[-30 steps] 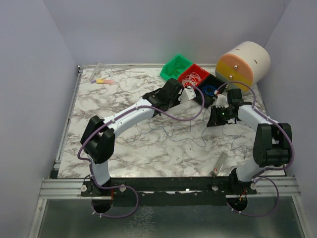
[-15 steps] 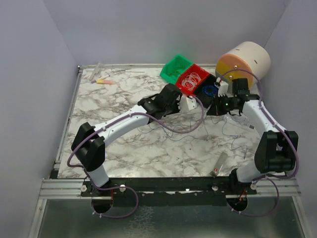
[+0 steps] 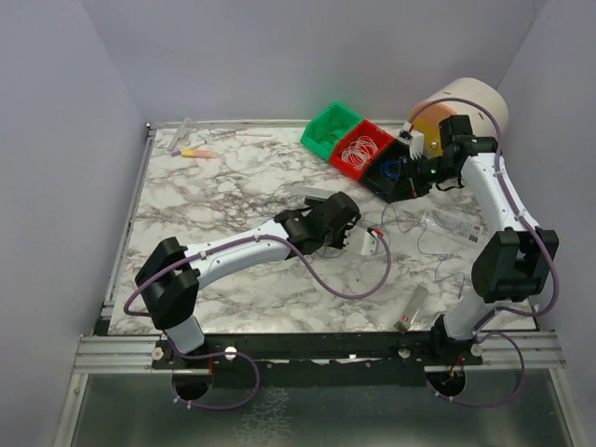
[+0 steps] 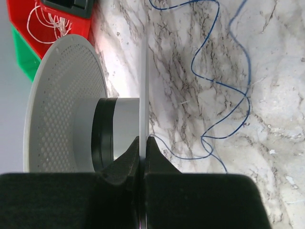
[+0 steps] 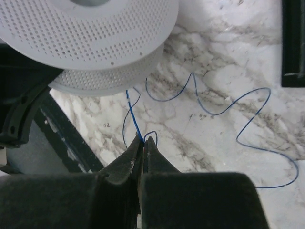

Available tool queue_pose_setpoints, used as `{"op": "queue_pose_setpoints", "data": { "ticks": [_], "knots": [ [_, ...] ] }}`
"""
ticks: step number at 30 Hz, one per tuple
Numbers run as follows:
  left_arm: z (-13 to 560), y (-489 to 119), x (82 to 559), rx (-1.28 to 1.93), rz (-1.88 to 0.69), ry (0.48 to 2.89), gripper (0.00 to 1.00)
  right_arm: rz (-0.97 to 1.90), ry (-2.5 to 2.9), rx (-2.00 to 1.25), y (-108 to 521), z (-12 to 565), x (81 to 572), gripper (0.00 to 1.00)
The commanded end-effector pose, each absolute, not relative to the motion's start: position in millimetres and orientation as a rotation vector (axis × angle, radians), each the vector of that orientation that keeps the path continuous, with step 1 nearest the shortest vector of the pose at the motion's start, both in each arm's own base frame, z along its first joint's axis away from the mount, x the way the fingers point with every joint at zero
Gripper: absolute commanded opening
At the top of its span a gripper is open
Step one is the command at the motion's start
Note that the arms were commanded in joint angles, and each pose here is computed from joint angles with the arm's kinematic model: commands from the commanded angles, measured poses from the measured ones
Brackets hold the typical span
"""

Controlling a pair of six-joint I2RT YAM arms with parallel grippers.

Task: Wrap the cables
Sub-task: Pick up the cable at the center of the board, then place the cable reel at the center of the board.

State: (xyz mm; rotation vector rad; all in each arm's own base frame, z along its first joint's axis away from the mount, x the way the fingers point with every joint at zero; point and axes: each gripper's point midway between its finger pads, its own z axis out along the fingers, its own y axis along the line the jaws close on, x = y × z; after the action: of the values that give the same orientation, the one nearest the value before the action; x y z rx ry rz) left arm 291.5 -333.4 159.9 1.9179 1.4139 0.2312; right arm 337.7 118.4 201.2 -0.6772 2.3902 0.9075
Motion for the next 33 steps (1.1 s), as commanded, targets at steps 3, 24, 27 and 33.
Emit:
{"op": "queue_pose_setpoints", "data": {
  "ticks": [3,24,27,33],
  "knots": [
    [193.8,-330.2,305.6,1.897,0.422,1.301,0.0,1.063,2.482,-0.811,121.7,191.6,289.4,0.0],
    [194.2,-357.2,283.8,2.125,0.419,1.197,0.0,1.196,2.566,-0.959,162.9,171.4,266.6,0.0],
    [192.4,-360.3,280.8,2.142,0.428,1.188,0.0,1.204,2.581,-0.972,163.4,168.1,263.7,0.0],
    [186.7,-364.7,275.5,2.17,0.434,1.175,0.0,1.206,2.605,-0.999,167.5,163.7,260.0,0.01]
  ]
}}
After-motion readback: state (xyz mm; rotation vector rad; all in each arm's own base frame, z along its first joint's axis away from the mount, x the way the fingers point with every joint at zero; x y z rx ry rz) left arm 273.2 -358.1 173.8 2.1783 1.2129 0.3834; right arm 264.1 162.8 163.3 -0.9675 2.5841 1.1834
